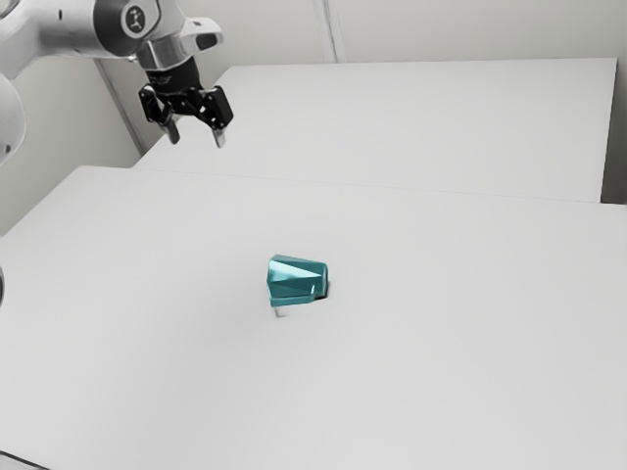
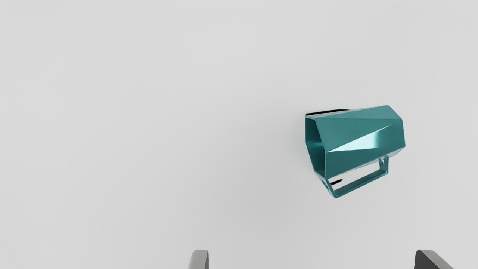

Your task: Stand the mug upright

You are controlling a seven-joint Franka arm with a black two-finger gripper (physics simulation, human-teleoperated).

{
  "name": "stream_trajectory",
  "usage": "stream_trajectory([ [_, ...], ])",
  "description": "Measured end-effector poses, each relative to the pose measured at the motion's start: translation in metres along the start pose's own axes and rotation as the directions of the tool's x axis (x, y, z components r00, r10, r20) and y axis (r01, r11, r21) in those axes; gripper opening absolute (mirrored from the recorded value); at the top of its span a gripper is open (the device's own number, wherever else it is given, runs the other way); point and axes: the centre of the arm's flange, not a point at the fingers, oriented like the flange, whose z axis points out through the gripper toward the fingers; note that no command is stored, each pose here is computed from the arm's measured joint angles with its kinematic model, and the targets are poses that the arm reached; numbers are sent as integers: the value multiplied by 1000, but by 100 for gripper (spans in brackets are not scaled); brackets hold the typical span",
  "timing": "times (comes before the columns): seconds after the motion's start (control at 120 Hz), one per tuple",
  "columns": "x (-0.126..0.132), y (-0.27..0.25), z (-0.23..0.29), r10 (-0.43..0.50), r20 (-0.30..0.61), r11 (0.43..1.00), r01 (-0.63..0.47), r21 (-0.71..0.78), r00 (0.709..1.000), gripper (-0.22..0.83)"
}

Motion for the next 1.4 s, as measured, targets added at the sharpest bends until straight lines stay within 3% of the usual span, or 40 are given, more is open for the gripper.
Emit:
stream_trajectory([
  [0.167,1,-6,25,-28,35,999,28,-14,999,61],
  [0.317,-4,-53,116,-148,129,959,174,-224,981,62],
  [0.392,-11,-66,154,-205,158,885,252,-391,966,62],
  [0.575,-45,-71,252,-283,230,629,361,-688,931,61],
  [0.683,-57,-67,284,-279,196,577,327,-748,940,61],
  [0.95,-55,-60,312,-212,47,579,164,-799,976,62],
  [1.167,-52,-51,318,-262,-17,496,119,-860,965,62],
  [1.4,-65,-41,337,-314,-4,425,136,-895,950,62],
])
